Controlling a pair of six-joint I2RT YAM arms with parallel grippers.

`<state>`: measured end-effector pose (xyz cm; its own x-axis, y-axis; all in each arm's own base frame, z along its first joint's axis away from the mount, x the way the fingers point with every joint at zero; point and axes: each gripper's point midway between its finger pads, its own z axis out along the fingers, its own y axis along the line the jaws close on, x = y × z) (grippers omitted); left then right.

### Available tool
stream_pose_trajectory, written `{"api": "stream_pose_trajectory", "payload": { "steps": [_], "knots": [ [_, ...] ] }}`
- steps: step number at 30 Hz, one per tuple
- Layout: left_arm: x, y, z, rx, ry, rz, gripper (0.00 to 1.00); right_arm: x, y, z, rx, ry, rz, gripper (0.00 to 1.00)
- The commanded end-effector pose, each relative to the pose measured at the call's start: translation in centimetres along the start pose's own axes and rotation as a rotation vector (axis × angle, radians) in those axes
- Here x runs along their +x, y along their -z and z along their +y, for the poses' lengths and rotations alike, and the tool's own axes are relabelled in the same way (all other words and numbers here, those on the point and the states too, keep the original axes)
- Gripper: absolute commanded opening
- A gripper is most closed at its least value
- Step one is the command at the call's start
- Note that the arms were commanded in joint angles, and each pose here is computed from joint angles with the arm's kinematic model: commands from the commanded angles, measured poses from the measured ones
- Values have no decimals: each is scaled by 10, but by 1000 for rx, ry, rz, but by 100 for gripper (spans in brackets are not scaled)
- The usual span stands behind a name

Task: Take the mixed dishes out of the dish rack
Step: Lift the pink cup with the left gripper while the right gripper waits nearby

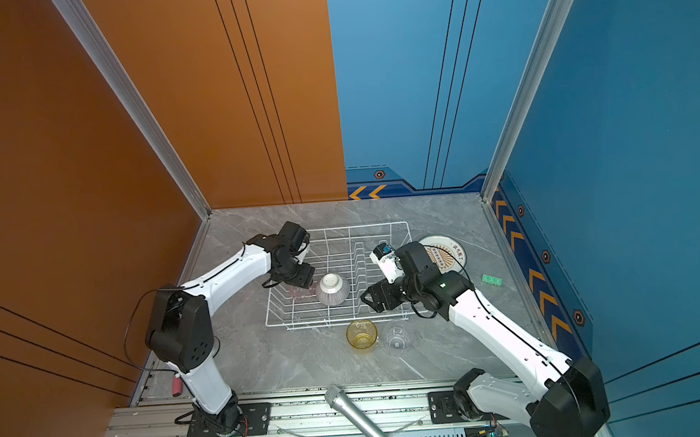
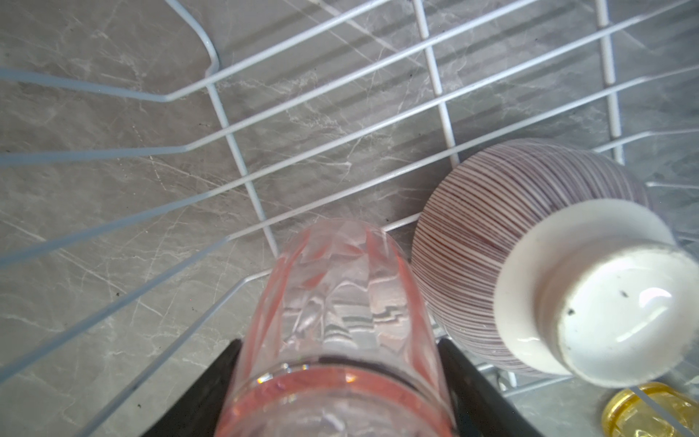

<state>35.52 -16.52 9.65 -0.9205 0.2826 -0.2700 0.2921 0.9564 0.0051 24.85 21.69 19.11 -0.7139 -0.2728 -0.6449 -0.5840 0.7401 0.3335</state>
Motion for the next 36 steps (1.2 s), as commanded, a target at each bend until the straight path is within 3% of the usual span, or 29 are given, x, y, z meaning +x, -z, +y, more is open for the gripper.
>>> {"api": "stream_pose_trajectory", "payload": {
  "steps": [1, 22, 25, 36],
  "knots": [
    [5, 3, -3, 34, -8, 29, 33, -6, 3, 4, -25, -10, -34, 86],
    [2, 14, -7, 46, -23, -3, 26, -7, 3, 1, -21, -20, -46, 86],
    [0, 16, -7, 50, -25, -8, 19, -7, 4, 1, -20, -21, -50, 86],
    [0, 18, -8, 50, -29, -14, 17, -7, 4, 0, -15, -25, -55, 86]
  ]
}}
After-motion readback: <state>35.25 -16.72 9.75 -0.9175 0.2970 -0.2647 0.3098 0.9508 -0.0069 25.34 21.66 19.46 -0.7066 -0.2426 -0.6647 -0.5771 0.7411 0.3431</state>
